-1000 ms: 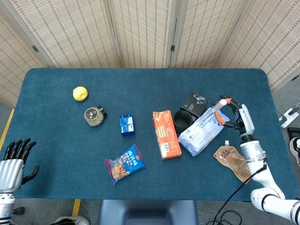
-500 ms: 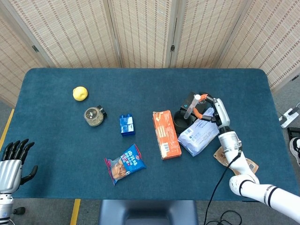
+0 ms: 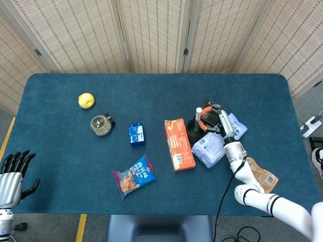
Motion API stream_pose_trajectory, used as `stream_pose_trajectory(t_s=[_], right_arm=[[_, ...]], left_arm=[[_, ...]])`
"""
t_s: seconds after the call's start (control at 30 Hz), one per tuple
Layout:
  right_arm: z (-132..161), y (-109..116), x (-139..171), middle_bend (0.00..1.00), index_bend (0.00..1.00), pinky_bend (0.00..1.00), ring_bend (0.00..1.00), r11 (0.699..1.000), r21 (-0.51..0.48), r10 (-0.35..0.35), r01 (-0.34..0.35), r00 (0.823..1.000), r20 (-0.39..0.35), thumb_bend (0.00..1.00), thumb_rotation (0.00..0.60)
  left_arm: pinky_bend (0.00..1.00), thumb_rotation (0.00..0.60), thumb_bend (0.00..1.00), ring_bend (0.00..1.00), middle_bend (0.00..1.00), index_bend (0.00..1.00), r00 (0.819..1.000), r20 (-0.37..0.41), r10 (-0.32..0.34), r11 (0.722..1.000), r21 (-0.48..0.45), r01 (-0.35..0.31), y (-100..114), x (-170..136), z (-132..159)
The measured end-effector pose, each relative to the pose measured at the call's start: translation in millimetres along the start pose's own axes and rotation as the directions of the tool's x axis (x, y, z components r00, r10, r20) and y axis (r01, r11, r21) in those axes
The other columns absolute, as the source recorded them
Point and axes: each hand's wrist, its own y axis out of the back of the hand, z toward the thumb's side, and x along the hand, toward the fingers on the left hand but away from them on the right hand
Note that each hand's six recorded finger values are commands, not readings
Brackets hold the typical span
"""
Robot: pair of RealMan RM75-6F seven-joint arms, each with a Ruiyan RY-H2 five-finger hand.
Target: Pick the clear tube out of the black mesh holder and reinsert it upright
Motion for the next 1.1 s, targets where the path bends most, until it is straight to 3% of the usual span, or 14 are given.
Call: stream_pose_trajectory(t_s=[0.23,0.3,0.47,0.53,0.63,0.77,0.87,0.97,1.1], right_arm=[[-18.2,-10.9,-1.6,0.38,0.57,0.11,0.13,0.999,0.032,0.024,-0.025,0.999,0.025,0.36,0.6],[-20.6,-11.3,-0.2,0.34,0.5,0.11,0.12,0.998,0.045,0.031,-0.032,0.999,0.025,0.36,0.6],[-20.5,-5.1,6.4,0.15,0.11,0.07,0.01,0.994,0.093,0.05,-0.051,0.999,0.01,0.35,0.6],[-17.6,2.5,10.8,0.09,0.02,0.06,0.0,0.991,0.124,0.056,-0.054,0.998,-0.007,0.32,0.6],[-10.2,19.3,18.1,0.05,0.0,0.04,0.0,0.983,0.178,0.043,-0.035,0.998,-0.043,0.24,0.6],[3.7,46.5,32.5,0.08,0.0,0.04,0.0,0.966,0.256,0.005,0.022,0.994,-0.105,0.23,0.6],[14.0,68.4,46.8,0.13,0.0,0.04,0.0,0.937,0.338,-0.037,0.086,0.988,-0.15,0.27,0.6],[18.2,85.0,64.8,0.19,0.05,0.04,0.0,0.886,0.44,-0.072,0.143,0.982,-0.174,0.33,0.6],[20.7,110.7,102.6,0.21,0.09,0.05,0.02,0.764,0.603,-0.131,0.228,0.971,-0.201,0.33,0.6]], left_arm=[[0.08,0.6,0.37,0.08,0.12,0.18,1.0,-0.007,-0.005,1.0,0.001,0.005,-1.4,-0.3,-1.5],[0.08,0.6,0.36,0.07,0.12,0.18,1.0,-0.008,-0.005,1.0,0.001,0.005,-1.5,-0.5,-1.7],[0.08,0.6,0.37,0.07,0.11,0.18,1.0,-0.008,-0.001,1.0,-0.001,0.001,-0.9,-0.4,-2.0],[0.08,0.6,0.37,0.08,0.11,0.18,1.0,-0.007,-0.001,1.0,-0.002,0.001,-0.9,-0.4,-2.0],[0.08,0.6,0.36,0.08,0.11,0.18,1.0,-0.005,0.001,1.0,-0.002,-0.001,-0.6,-0.1,-1.8],[0.08,0.6,0.37,0.08,0.11,0.18,1.0,0.002,0.006,1.0,-0.004,-0.006,0.5,0.9,-0.2],[0.08,0.6,0.37,0.08,0.11,0.18,1.0,0.005,0.008,1.0,-0.005,-0.008,1.0,1.7,0.7],[0.08,0.6,0.37,0.08,0.11,0.18,1.0,0.009,0.01,1.0,-0.005,-0.01,1.2,2.9,2.4],[0.08,0.6,0.36,0.08,0.11,0.18,1.0,0.019,0.013,1.0,-0.005,-0.013,1.5,4.7,6.3]])
